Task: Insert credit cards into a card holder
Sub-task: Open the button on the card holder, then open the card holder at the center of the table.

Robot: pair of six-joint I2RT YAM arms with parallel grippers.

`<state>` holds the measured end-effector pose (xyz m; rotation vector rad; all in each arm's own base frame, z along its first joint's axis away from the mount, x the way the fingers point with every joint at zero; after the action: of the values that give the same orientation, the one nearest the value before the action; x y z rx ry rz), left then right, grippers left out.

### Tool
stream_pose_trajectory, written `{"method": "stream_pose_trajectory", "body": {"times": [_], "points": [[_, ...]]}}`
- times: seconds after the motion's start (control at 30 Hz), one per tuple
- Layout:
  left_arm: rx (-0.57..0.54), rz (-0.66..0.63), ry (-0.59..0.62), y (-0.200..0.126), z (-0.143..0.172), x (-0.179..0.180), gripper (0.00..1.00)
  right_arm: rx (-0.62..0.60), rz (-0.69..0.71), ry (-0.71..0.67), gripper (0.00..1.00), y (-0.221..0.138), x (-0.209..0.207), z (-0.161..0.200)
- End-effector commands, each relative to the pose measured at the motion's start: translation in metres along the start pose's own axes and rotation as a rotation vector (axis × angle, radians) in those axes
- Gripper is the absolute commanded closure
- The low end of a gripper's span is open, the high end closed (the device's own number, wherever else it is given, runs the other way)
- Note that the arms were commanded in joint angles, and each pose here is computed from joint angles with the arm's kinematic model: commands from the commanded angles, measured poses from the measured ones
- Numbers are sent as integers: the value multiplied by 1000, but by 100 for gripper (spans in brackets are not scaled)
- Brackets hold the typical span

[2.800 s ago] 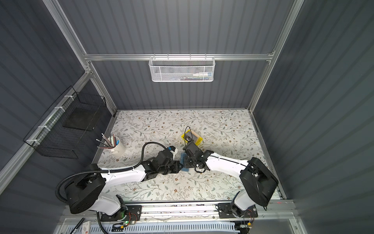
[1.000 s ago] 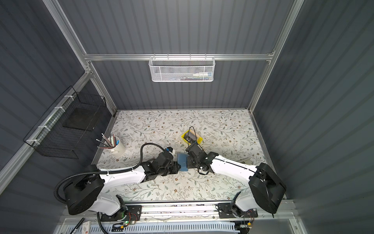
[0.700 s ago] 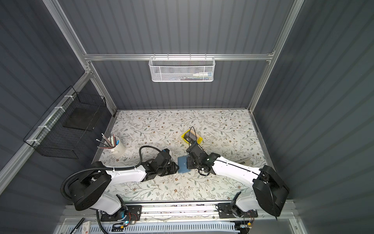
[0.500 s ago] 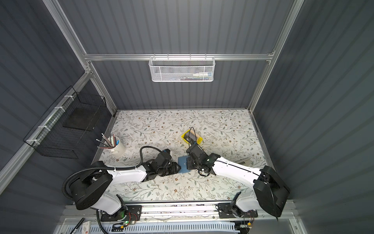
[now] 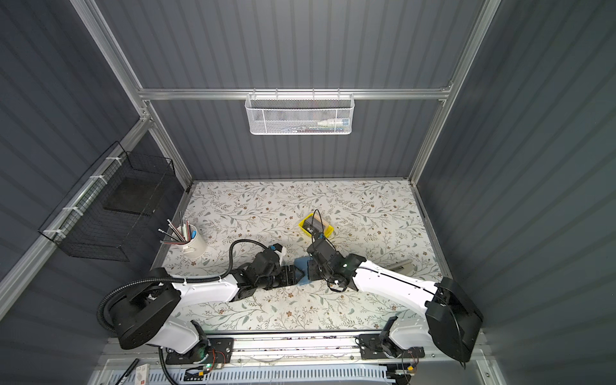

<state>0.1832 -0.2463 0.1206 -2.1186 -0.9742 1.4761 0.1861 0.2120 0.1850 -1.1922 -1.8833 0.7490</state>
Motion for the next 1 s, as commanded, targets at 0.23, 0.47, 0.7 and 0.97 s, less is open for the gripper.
{"method": "stream_pose_trajectory", "body": {"times": [0.23,0.47,0.7,0.97], "points": [[-7,47,20,-3,-3,-7,17,-69,-14,-53,100,-21,11,-7],[-8,41,32,-4,-5,-10,18,-99,-8,-68,100,-30,13,-10],[-3,57,46,-3,-7,-13,14,-100,-12,-73,100,-32,16,-11],[-11,131,82,-7,-9,-22,11,-114,-14,-78,100,-35,17,-12]]}}
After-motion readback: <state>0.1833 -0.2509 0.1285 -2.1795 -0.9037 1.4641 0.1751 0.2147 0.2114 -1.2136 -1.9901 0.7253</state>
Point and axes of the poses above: each gripper's point midway between its finger pads, its own y axis out along the fingers, its own x axis along the line the jaws close on, z = x × y, the point moved 10 cm from there along -y, back along the fingers, and after that the axes turned 1 degree about y, right-handed, at the moved point
